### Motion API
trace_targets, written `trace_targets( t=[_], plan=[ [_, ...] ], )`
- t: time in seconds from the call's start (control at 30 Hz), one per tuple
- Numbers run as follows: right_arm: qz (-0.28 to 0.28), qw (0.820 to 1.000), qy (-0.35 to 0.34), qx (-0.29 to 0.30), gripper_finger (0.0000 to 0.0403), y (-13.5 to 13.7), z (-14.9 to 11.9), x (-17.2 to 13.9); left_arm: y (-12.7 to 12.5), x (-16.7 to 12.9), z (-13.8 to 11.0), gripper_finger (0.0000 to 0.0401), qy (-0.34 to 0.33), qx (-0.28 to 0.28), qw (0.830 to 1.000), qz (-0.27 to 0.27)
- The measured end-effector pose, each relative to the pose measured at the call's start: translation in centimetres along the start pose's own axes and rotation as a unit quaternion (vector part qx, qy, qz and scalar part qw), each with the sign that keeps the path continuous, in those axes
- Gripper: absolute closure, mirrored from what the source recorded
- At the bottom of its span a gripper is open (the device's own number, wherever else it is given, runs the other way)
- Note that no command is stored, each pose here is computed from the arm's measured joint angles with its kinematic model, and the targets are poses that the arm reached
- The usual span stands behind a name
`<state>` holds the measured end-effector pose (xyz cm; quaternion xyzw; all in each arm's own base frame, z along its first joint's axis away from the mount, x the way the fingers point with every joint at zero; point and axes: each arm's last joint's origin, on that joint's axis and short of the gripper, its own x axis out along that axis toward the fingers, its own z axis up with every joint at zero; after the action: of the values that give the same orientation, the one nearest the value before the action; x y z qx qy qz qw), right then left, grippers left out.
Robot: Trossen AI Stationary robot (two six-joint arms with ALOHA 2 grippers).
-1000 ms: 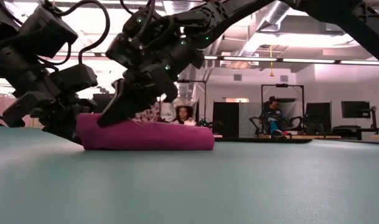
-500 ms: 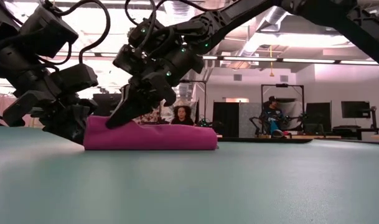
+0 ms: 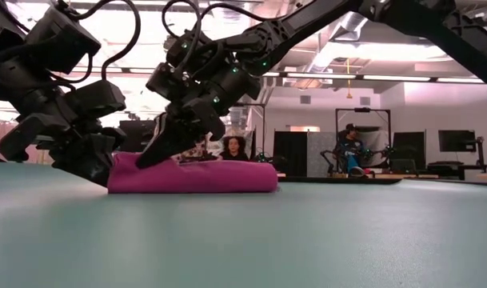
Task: Roll towel into tight, uniform cylinder
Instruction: Roll the pink towel
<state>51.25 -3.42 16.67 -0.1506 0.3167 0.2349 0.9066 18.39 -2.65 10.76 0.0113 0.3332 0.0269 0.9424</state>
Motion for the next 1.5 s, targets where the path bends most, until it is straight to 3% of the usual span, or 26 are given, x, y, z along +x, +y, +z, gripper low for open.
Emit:
trace_targets(
  t=[0.6, 0.73, 0.9, 1.1, 1.27, 1.5],
  plan=[
    [-0.004, 1.000, 0.007, 0.020, 0.0396, -0.4, -1.9, 2.0, -0.1, -0.3, 0.0, 0.0401, 0.010, 0.001, 1.000, -0.012],
    [-0.004, 1.000, 0.010, 0.027, 0.0396, -0.5, -2.3, 2.2, -0.1, -1.0, 1.0, 0.0401, 0.065, 0.009, 0.998, -0.011],
    [0.001, 0.999, 0.009, 0.043, 0.0396, -0.5, -3.1, 3.2, -0.7, -2.5, 4.0, 0.0401, 0.098, 0.019, 0.995, 0.007],
    [0.002, 0.999, 0.010, 0.053, 0.0396, -0.5, -3.4, 3.5, -1.6, -4.8, 6.5, 0.0401, 0.026, 0.039, 0.996, 0.074],
    [0.002, 0.999, 0.010, 0.052, 0.0396, -0.5, -3.4, 3.5, -2.2, -4.4, 6.5, 0.0401, -0.068, 0.022, 0.996, 0.050],
    [0.000, 0.999, 0.011, 0.052, 0.0386, -0.5, -3.4, 3.6, -2.6, -1.9, 4.0, 0.0401, -0.015, 0.029, 0.998, 0.052]
  ],
)
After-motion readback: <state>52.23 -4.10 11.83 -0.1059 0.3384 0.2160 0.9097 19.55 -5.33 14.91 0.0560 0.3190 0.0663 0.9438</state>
